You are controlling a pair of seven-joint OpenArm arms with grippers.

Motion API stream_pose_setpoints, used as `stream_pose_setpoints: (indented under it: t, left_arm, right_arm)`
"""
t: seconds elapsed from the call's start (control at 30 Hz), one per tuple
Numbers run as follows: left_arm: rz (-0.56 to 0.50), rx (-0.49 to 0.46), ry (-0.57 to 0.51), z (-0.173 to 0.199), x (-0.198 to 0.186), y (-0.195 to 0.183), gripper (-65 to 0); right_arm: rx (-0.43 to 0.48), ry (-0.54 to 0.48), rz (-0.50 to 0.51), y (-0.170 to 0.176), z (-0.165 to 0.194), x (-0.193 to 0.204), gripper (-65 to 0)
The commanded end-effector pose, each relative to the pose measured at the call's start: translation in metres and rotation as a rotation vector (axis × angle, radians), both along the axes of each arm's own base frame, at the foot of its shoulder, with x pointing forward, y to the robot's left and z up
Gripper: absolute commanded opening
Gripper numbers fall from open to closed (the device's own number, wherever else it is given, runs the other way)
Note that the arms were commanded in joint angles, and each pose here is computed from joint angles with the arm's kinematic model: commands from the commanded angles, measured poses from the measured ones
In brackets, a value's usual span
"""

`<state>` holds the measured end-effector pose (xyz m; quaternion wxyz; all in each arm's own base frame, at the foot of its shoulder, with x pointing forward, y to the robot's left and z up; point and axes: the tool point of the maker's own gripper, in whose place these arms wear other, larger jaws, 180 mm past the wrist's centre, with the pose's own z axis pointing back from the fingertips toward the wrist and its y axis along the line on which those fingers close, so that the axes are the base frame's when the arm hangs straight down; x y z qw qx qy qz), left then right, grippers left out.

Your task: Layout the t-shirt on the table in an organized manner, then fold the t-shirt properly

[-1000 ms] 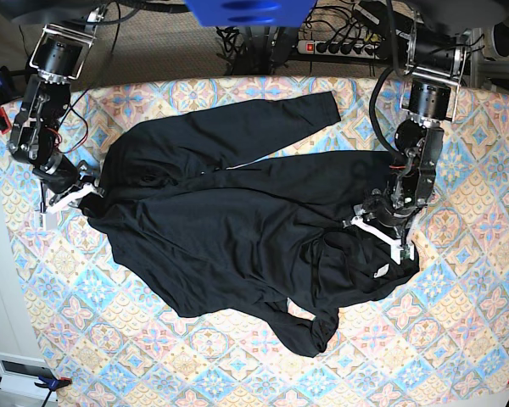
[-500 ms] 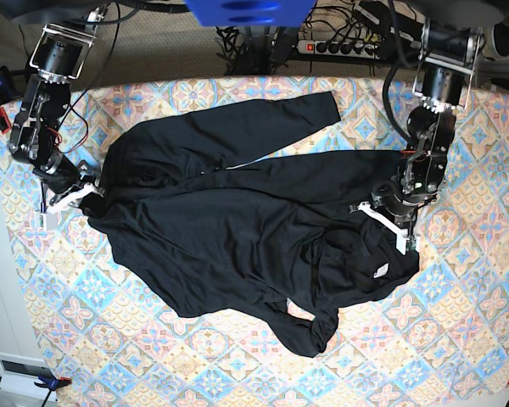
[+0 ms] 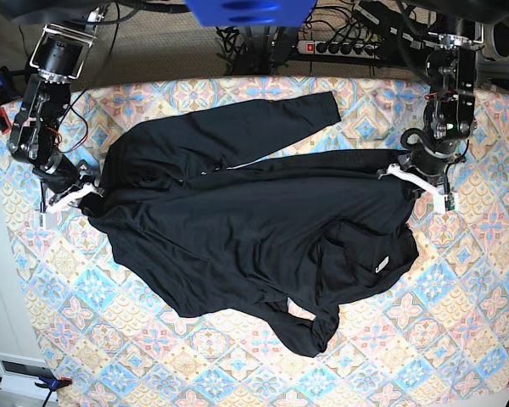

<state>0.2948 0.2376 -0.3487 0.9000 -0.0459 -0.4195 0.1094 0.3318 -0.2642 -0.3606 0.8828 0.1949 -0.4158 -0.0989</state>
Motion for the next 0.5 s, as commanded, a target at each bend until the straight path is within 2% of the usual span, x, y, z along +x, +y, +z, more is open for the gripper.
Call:
stream_pose_setpoints:
  t: [0.0,0.13,0.23,0.37,0.47]
  left_arm:
    - [0.003,0.027,-0.037,0.011,0.003,0.008,-65.0]
    - [0.001,0.030,0.023,-0.006,-0.018,0.008,-65.0]
    - [-0.014,0.066,0.068,-0.014,-0.034,0.017,-65.0]
    - [-0.034,0.076,0.086,-0.014,-0.049,0.015,-65.0]
    - [-0.011,0.091,0.091,-0.008,-0.064,0.024,-65.0]
  right_arm:
    - [-0.011,-0.061,-0.001,-0.006,0.019,0.010,-65.0]
    - [-0.011,-0.058,0.000,-0.006,0.019,0.009,-65.0]
    - [-0.011,-0.058,0.000,-0.006,0.018,0.009,-65.0]
    - [-0.011,-0.058,0.000,-0.006,0.018,0.009,-65.0]
    - [-0.011,-0.054,0.002,-0.006,0.018,0.008,-65.0]
